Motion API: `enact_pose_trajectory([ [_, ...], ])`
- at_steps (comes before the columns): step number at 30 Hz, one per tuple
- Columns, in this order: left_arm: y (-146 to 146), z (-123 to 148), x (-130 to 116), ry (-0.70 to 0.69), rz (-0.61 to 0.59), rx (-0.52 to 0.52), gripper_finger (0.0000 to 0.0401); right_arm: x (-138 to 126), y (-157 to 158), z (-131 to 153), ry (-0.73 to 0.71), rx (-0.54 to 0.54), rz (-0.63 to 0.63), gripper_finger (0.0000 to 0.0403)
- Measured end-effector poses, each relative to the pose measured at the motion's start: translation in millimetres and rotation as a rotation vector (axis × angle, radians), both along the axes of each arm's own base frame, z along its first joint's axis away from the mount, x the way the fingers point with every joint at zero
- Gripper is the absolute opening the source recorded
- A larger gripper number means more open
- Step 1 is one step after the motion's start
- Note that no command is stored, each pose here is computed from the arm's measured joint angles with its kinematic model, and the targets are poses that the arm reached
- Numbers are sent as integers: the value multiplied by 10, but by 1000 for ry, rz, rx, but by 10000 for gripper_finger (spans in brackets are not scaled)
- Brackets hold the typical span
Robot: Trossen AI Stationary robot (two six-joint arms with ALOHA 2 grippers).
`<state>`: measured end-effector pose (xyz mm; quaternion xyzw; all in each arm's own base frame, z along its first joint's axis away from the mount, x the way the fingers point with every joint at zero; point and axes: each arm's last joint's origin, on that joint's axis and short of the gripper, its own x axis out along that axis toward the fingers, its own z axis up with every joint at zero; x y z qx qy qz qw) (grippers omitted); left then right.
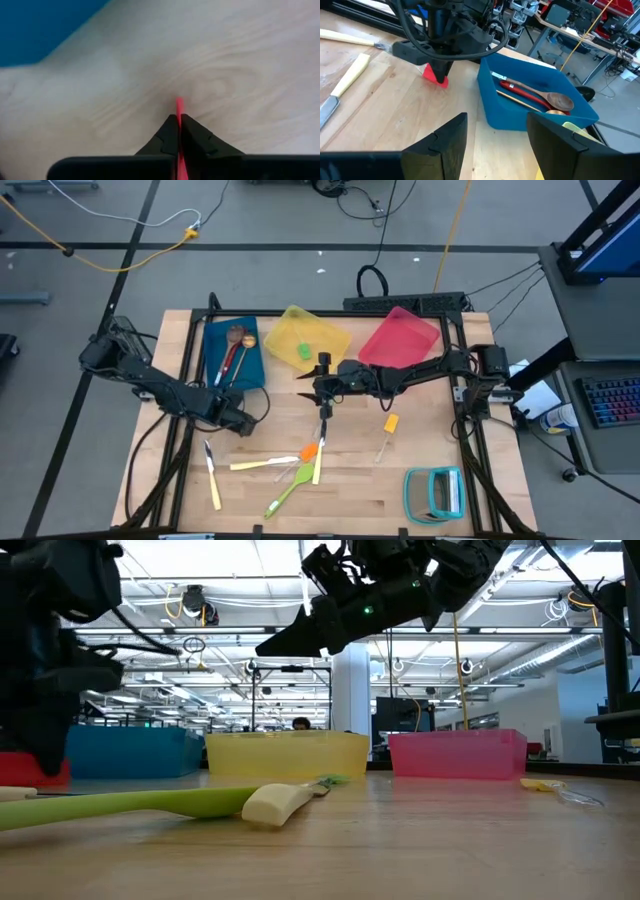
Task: Pick & Place Kitchen Items
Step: Put the red spatula into the yellow bin
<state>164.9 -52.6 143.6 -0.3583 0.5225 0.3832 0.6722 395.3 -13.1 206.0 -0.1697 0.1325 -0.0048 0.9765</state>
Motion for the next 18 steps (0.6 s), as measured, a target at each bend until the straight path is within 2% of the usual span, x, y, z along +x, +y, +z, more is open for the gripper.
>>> enact_pose_trajectory([
  [9,21,173,244,-142,-176,40,5,0,0,1,-3,57,-15,196],
  [12,36,268,352,-210,-249,95,12,-2,0,-5,2,70,-19,196],
  [18,175,427,476,-230,-314,215,5,-19,2,-64,63,102,-30,196],
])
